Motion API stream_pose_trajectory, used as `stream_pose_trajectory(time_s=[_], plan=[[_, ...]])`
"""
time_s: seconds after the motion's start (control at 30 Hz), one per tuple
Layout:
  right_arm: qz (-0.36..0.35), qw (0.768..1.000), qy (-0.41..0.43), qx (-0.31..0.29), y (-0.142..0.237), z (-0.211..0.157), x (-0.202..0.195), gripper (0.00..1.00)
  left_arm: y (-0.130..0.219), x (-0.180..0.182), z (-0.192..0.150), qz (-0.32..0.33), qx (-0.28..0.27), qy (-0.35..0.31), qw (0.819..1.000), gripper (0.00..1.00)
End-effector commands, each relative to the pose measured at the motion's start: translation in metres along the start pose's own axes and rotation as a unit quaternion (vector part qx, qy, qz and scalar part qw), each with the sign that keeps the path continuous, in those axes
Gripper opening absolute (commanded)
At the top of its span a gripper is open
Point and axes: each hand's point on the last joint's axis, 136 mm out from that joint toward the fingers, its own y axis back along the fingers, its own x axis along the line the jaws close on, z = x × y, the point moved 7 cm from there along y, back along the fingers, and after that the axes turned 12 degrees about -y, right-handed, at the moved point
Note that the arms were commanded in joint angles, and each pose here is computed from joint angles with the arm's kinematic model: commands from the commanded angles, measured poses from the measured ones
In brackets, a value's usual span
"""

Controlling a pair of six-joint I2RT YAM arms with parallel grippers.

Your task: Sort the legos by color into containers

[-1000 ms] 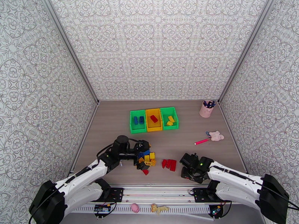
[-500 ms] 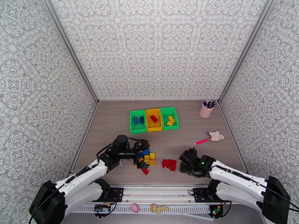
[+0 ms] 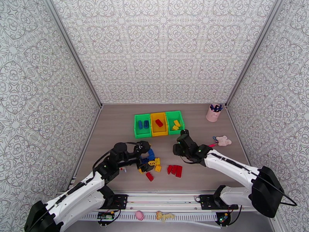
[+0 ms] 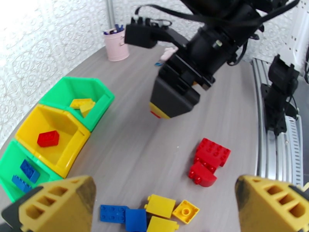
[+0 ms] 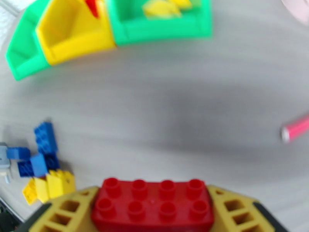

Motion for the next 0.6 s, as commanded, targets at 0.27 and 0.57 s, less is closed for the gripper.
stream_pose_trajectory(time_s=[0.27, 0.57], plan=[[0.082, 0.984, 0.13, -0.091, -0.045, 0.086, 0.07, 0.56, 0.003, 0.015, -0.008, 0.084, 0.031, 0.054, 0.994, 1.0], [0.095, 0.971, 0.203, -0.083, -0.105, 0.11, 0.112, 0.57, 0.001, 0.016, -0.013, 0.088, 0.031, 0.041, 0.995, 1.0]])
